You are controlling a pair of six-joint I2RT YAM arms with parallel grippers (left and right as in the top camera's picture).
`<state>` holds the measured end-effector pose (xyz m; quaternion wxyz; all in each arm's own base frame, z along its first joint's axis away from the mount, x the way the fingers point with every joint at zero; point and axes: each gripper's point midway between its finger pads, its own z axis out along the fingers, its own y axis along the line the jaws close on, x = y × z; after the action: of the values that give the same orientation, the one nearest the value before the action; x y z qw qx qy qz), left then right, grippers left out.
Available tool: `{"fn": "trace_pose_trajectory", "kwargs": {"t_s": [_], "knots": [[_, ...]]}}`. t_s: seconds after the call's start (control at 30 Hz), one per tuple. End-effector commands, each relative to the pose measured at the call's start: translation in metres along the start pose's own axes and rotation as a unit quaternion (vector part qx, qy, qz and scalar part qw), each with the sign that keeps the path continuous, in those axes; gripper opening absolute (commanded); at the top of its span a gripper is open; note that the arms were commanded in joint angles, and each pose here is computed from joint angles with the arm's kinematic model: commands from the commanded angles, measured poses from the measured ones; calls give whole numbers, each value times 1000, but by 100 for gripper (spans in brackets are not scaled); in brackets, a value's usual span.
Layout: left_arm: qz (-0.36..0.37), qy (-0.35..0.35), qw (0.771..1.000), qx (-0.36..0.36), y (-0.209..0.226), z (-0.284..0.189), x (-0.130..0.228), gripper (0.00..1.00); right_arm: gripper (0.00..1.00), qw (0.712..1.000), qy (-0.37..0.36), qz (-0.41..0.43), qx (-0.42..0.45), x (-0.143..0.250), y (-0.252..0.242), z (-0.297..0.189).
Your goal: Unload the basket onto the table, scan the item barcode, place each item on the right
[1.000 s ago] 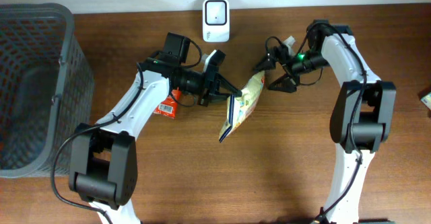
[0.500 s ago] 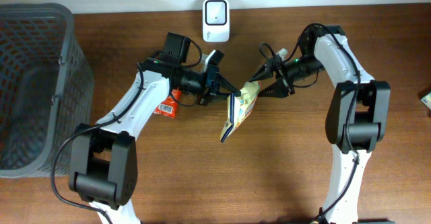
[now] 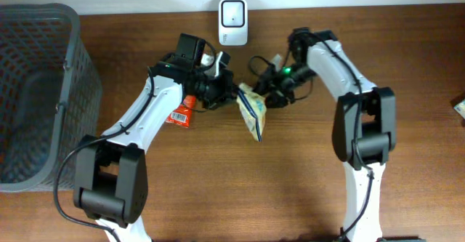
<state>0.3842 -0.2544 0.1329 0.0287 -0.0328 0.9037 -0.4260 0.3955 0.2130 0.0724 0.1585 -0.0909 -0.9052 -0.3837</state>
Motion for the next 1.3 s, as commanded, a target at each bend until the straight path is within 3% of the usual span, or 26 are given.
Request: {"fn": "trace_pose_trajectory", "kwargs": {"t_s": [0.0, 0.03, 0.13, 0.27, 0.3, 0.33, 0.37, 0.43, 0.47, 0.5, 0.57, 0.7, 0.93, 1.0, 1.1, 1.27], "knots": [[-16, -111, 971, -211, 70, -28, -31, 0, 41, 993, -46, 31, 99, -6, -7, 21], [-15, -123, 959, -257, 87, -38, -33, 3, 41, 991, -58, 32, 118, -8, -8, 25], [-6, -131, 928, -349, 119, -65, -33, 39, 42, 982, -79, 9, 171, -10, -13, 34], [26, -135, 921, -364, 104, -90, -41, 47, 52, 980, -89, -2, 176, -13, -10, 29], [37, -144, 921, -359, 90, -100, -44, 47, 56, 980, -92, -19, 175, -15, -6, 22], [45, -159, 922, -352, 74, -111, -47, 39, 62, 979, -93, -47, 174, -17, 0, 12], [52, -171, 922, -343, 61, -120, -50, 24, 66, 977, -98, -63, 181, -18, 6, -3], [69, -164, 930, -321, 47, -122, -43, 6, 66, 969, -110, -91, 200, -16, 16, -29], [64, -144, 938, -309, 45, -117, -35, 3, 66, 967, -106, -114, 203, -12, 22, -37], [55, -117, 946, -297, 48, -108, -24, 0, 57, 964, -96, -137, 208, -6, 25, -41], [44, -61, 961, -265, 48, -83, -1, 0, 6, 961, -75, -137, 228, 4, 17, -42], [73, 8, 972, -221, 47, -20, 39, 0, 4, 959, -54, -126, 249, 4, -8, -21], [41, 16, 966, -254, 101, 21, 47, 0, 4, 963, -39, -118, 237, -6, -49, 20], [36, 4, 938, -345, 144, 17, 43, 0, 4, 959, -51, -123, 249, -14, -63, 28], [43, -34, 904, -425, 165, -8, 27, 0, 4, 927, -96, -66, 357, -23, -96, 3], [20, -95, 901, -424, 137, -65, -13, 0, 4, 915, -105, -44, 386, -19, -94, -32]]}}
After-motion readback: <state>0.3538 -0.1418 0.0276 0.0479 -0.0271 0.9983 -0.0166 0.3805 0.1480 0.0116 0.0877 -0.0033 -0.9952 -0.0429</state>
